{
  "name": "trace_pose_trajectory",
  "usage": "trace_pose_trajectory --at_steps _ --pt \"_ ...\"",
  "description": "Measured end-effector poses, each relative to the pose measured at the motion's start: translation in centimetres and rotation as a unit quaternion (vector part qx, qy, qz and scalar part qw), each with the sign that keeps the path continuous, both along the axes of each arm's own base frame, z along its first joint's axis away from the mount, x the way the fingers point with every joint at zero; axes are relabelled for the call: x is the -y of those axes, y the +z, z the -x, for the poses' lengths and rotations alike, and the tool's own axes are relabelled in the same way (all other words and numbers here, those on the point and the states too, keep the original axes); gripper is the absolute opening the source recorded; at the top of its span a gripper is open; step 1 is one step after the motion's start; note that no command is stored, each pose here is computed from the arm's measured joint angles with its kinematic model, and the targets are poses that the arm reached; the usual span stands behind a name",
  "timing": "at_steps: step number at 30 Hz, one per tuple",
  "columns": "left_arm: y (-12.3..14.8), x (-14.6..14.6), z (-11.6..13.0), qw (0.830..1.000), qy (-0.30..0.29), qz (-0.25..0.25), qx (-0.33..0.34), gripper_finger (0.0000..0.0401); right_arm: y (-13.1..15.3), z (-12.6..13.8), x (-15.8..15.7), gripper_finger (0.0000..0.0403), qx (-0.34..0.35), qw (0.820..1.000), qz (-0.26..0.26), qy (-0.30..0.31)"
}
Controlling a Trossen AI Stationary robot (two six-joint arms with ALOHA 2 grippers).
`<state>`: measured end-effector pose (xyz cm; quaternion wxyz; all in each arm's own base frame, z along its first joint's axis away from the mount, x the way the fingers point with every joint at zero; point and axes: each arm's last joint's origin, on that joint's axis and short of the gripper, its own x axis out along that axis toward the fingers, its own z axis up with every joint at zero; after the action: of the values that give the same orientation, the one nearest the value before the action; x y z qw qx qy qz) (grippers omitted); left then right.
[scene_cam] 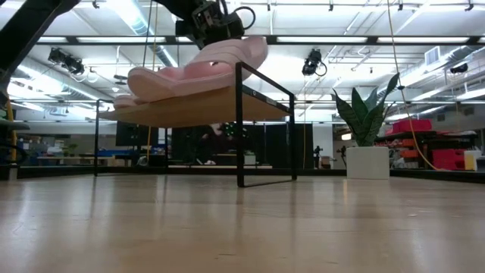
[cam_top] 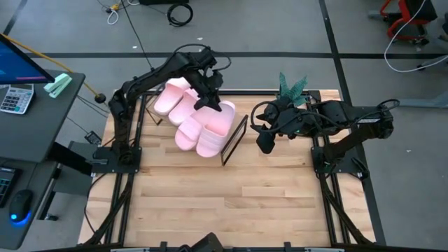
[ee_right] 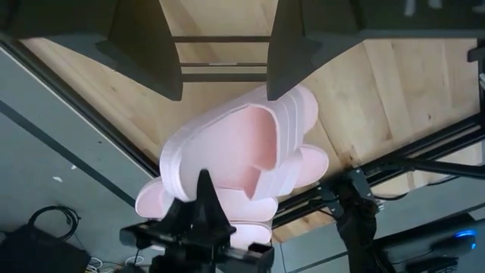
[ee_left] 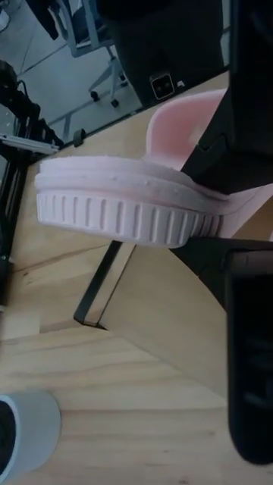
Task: Pick and place slides into the shelf
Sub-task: Put the pink slipper on the shelf
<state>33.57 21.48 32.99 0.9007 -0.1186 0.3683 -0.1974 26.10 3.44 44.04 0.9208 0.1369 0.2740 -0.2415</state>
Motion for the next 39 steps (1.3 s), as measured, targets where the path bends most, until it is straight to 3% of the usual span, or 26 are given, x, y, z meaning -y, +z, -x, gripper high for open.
trace_pose_trajectory --at_steps 7,26,39 --pt "-2.3 -0.3 -1.7 1.000 0.003 -0.008 -0.024 0.0084 0.0 0.1 0.0 0.0197 -0.004 1.000 0.001 0.000" --pt "-3.0 -1.1 -2.5 0.997 0.030 -0.065 -0.032 0.0103 -0.2 0.2 0.0 0.0197 -0.013 1.000 0.003 0.000" --pt "-3.0 -0.1 -3.8 0.988 0.049 -0.140 -0.048 0.0189 -0.3 0.3 0.1 0.0197 -0.021 1.000 0.004 0.000"
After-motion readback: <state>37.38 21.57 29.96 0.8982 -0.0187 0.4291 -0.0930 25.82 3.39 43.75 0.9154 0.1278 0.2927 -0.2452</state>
